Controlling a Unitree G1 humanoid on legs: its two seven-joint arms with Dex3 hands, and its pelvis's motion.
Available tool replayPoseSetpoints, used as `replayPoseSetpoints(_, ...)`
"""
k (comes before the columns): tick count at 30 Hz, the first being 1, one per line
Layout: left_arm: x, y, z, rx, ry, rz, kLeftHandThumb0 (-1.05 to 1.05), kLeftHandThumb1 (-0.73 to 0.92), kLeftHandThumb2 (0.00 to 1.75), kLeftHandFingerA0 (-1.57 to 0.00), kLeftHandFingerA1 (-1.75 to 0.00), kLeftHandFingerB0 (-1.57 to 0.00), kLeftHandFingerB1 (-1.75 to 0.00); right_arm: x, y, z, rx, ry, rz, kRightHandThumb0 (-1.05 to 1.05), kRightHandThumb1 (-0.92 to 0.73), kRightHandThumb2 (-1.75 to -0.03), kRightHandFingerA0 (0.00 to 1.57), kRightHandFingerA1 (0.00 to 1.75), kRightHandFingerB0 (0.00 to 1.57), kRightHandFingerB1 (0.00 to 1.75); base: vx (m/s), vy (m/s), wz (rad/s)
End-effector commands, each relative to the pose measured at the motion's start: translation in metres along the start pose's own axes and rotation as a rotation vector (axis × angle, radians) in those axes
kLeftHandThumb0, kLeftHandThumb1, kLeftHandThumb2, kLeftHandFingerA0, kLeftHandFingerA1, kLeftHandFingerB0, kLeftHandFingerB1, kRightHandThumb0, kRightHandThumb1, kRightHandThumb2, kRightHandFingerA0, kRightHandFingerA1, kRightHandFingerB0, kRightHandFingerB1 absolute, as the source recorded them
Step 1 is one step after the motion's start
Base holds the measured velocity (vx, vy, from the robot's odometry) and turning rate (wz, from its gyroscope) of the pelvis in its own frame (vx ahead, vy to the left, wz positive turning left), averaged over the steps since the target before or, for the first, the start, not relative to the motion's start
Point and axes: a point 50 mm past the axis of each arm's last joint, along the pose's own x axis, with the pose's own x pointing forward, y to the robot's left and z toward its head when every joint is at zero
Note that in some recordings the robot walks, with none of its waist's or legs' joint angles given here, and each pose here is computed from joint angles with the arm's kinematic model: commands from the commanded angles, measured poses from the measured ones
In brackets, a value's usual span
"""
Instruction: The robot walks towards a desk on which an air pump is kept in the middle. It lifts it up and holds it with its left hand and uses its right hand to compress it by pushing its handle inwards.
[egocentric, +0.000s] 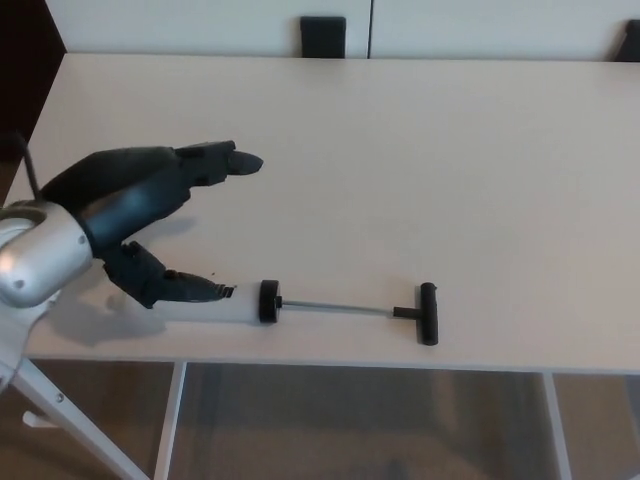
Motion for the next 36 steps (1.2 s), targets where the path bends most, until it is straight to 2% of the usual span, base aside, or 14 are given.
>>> replayPoseSetpoints(1,0.017,-0.02,-0.011,0.238,0.058,0.025,-0.35,0.17,0.83,0.0,-0.49,0.0,-0.47,0.001,-0.006,0.004,-0.003,-0.008,-0.008,-0.65,-0.66,-1.01,0.39,0.55,0.24,0.46,0.0,0.0,0.0)
replayPoseSetpoints(3,0.017,-0.024,-0.011,0.25,0.059,0.018,-0.35,0.17,0.83,0.0,-0.49,0.0,-0.47,0.001,-0.006,0.004,-0.003,-0.007,-0.008,-0.65,-0.66,-1.01,0.39,0.55,0.24,0.46,0.0,0.0,0.0)
replayPoseSetpoints(4,0.018,-0.032,-0.012,0.259,0.061,-0.011,-0.68,0.46,0.54,-0.05,-0.25,-0.08,-0.25,0.001,-0.007,0.005,-0.005,-0.009,-0.005,-0.64,-0.65,-1.01,0.38,0.56,0.22,0.46,0.0,0.0,0.0)
replayPoseSetpoints(5,0.018,-0.038,-0.013,0.261,0.061,-0.038,-0.61,0.35,0.78,0.0,-0.12,0.0,-0.15,0.002,-0.007,0.005,-0.006,-0.009,-0.005,-0.62,-0.63,-1.01,0.39,0.57,0.21,0.46,0.0,0.0,0.0)
replayPoseSetpoints(12,0.018,-0.053,-0.013,0.273,0.074,-0.125,-0.58,0.36,0.74,0.0,-0.06,0.0,-0.09,0.002,-0.006,0.005,0.0,-0.008,-0.006,-0.65,-0.65,-1.01,0.39,0.56,0.24,0.46,0.0,0.0,0.0)
replayPoseSetpoints(27,0.024,-0.06,-0.005,0.282,0.076,-0.151,-0.54,0.34,0.74,0.0,-0.16,0.0,-0.15,0.002,-0.007,0.006,-0.004,-0.008,-0.011,-0.64,-0.64,-1.01,0.4,0.56,0.22,0.46,0.0,0.0,0.0)
replayPoseSetpoints(28,0.024,-0.062,-0.005,0.285,0.071,-0.147,-0.54,0.34,0.75,0.0,-0.21,0.0,-0.16,0.002,-0.006,0.006,0.0,-0.009,-0.009,-0.63,-0.64,-1.01,0.4,0.57,0.23,0.46,0.0,0.0,0.0)
replayPoseSetpoints(29,0.026,-0.064,-0.004,0.286,0.068,-0.144,-0.59,0.38,0.74,-0.08,-0.24,-0.07,-0.12,0.002,-0.006,0.006,0.003,-0.011,-0.007,-0.63,-0.64,-1.01,0.4,0.57,0.22,0.46,0.0,0.0,0.0)
replayPoseSetpoints(32,0.027,-0.066,-0.003,0.287,0.066,-0.142,-0.59,0.38,0.74,-0.08,-0.24,-0.07,-0.12,0.002,-0.006,0.006,0.006,-0.013,-0.005,-0.63,-0.64,-1.01,0.4,0.57,0.22,0.46,0.0,0.0,0.0)
replayPoseSetpoints(34,0.028,-0.067,-0.003,0.281,0.064,-0.141,-0.6,0.39,0.71,-0.1,-0.3,-0.1,-0.13,0.002,-0.006,0.007,0.006,-0.014,-0.004,-0.62,-0.63,-1.01,0.39,0.57,0.21,0.46,0.0,0.0,0.0)
replayPoseSetpoints(35,0.028,-0.067,-0.002,0.28,0.062,-0.138,-0.55,0.41,0.54,-0.12,-0.3,-0.09,-0.2,0.003,-0.007,0.008,0.003,-0.013,-0.006,-0.63,-0.64,-1.01,0.39,0.56,0.21,0.45,0.0,0.0,0.0)
replayPoseSetpoints(36,0.029,-0.067,-0.002,0.279,0.06,-0.135,-0.55,0.41,0.54,-0.12,-0.3,-0.09,-0.2,0.003,-0.008,0.008,0.002,-0.013,-0.008,-0.63,-0.64,-1.01,0.39,0.56,0.21,0.45,0.0,0.0,0.0)
